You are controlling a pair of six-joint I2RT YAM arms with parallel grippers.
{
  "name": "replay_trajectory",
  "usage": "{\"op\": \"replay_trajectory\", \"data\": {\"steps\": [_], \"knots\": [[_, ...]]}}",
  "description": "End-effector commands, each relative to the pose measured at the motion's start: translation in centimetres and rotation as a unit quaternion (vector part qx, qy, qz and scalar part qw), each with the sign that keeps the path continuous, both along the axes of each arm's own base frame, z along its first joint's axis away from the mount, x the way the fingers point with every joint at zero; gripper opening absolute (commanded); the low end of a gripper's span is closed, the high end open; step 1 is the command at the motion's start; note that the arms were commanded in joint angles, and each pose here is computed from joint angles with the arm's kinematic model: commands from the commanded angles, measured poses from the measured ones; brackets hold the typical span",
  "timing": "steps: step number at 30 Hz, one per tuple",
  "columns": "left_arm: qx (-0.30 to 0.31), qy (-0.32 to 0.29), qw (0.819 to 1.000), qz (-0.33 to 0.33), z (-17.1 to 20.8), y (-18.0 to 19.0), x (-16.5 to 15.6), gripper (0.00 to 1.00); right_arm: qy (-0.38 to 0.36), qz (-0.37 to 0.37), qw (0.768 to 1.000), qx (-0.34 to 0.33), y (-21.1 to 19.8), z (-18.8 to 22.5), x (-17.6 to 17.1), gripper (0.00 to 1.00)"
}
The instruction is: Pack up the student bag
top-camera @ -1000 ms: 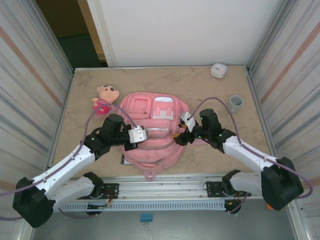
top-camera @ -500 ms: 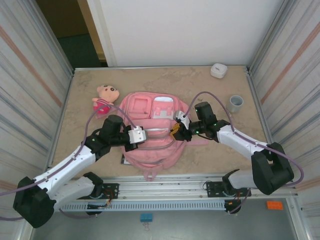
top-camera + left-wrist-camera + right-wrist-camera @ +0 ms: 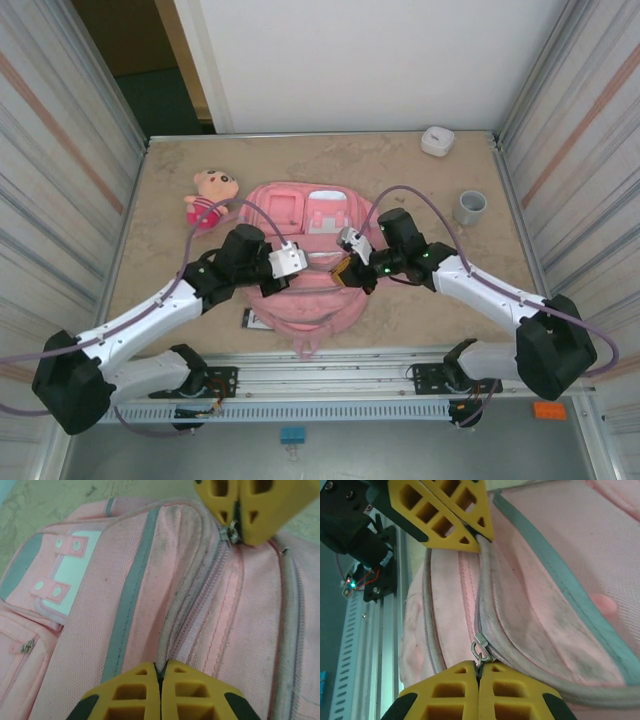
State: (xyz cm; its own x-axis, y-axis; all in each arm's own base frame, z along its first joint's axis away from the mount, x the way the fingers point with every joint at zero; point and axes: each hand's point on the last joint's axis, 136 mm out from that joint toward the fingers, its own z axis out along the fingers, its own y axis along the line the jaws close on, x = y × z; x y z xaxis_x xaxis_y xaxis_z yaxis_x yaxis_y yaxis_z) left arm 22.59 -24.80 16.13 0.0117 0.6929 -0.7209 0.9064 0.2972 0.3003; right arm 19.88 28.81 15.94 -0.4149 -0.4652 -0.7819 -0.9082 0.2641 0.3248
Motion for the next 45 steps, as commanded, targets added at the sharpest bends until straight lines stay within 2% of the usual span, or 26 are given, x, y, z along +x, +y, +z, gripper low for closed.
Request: {"op": "replay_trajectory", "data": {"steps": [1, 4, 6, 8, 9, 11, 16, 20, 26, 31, 33, 35, 37, 39, 43, 45], "knots": [[-0.076, -0.067, 0.995, 0.011, 5.8, -3.0, 2.2, 0.00, 0.024, 0.002, 0.998, 0.051, 3.2, 3.2, -1.1, 0.00], [-0.093, -0.069, 0.993, -0.003, 6.1, -3.7, 1.9, 0.00, 0.053, -0.034, 0.995, 0.075, 3.8, 3.6, -0.8, 0.15], [-0.088, -0.074, 0.993, -0.004, 5.8, -3.4, 1.8, 0.00, 0.072, -0.090, 0.990, 0.081, 3.0, 3.9, 0.3, 0.29], [-0.083, -0.079, 0.993, -0.016, 5.4, -3.0, 1.1, 0.00, 0.116, -0.166, 0.975, 0.093, 1.3, 4.3, 1.7, 0.41], [-0.083, -0.081, 0.993, -0.020, 5.3, -2.9, 0.9, 0.00, 0.142, -0.201, 0.964, 0.098, 0.5, 4.3, 2.3, 0.44], [-0.084, -0.087, 0.992, -0.032, 5.1, -2.5, 0.3, 0.00, 0.215, -0.281, 0.929, 0.104, -1.6, 3.7, 3.6, 0.48], [-0.086, -0.093, 0.991, -0.052, 5.1, -2.2, -0.6, 0.00, 0.301, -0.351, 0.879, 0.114, -3.4, 3.0, 4.5, 0.56], [-0.086, -0.091, 0.990, -0.062, 4.9, -2.4, -0.9, 0.00, 0.337, -0.363, 0.861, 0.114, -3.0, 3.0, 5.2, 0.57], [-0.093, -0.089, 0.990, -0.066, 5.1, -2.5, -1.1, 0.00, 0.365, -0.369, 0.847, 0.115, -2.2, 2.5, 5.9, 0.57], [-0.097, -0.084, 0.988, -0.086, 5.0, -2.9, -1.6, 0.00, 0.379, -0.363, 0.840, 0.136, -1.1, 2.9, 6.4, 0.53], [-0.097, -0.080, 0.988, -0.087, 4.9, -2.9, -1.7, 0.00, 0.381, -0.362, 0.839, 0.142, -0.8, 2.9, 6.7, 0.44], [-0.093, -0.070, 0.990, -0.085, 4.6, -2.9, -1.7, 0.00, 0.381, -0.362, 0.838, 0.146, -0.7, 3.0, 6.9, 0.27], [-0.087, -0.053, 0.992, -0.069, 4.5, -2.7, -1.6, 0.09, 0.379, -0.368, 0.836, 0.149, -0.8, 3.1, 7.0, 0.08], [-0.094, -0.024, 0.995, -0.031, 4.9, -2.3, -1.5, 0.27, 0.373, -0.370, 0.837, 0.154, -0.9, 3.4, 7.1, 0.01], [-0.134, 0.072, 0.986, 0.067, 6.0, -1.5, -2.3, 0.46, 0.362, -0.376, 0.837, 0.166, -1.2, 4.4, 7.2, 0.00], [-0.151, 0.125, 0.973, 0.118, 5.7, -1.1, -3.1, 0.47, 0.357, -0.375, 0.838, 0.170, -1.2, 4.8, 7.1, 0.00]]}}
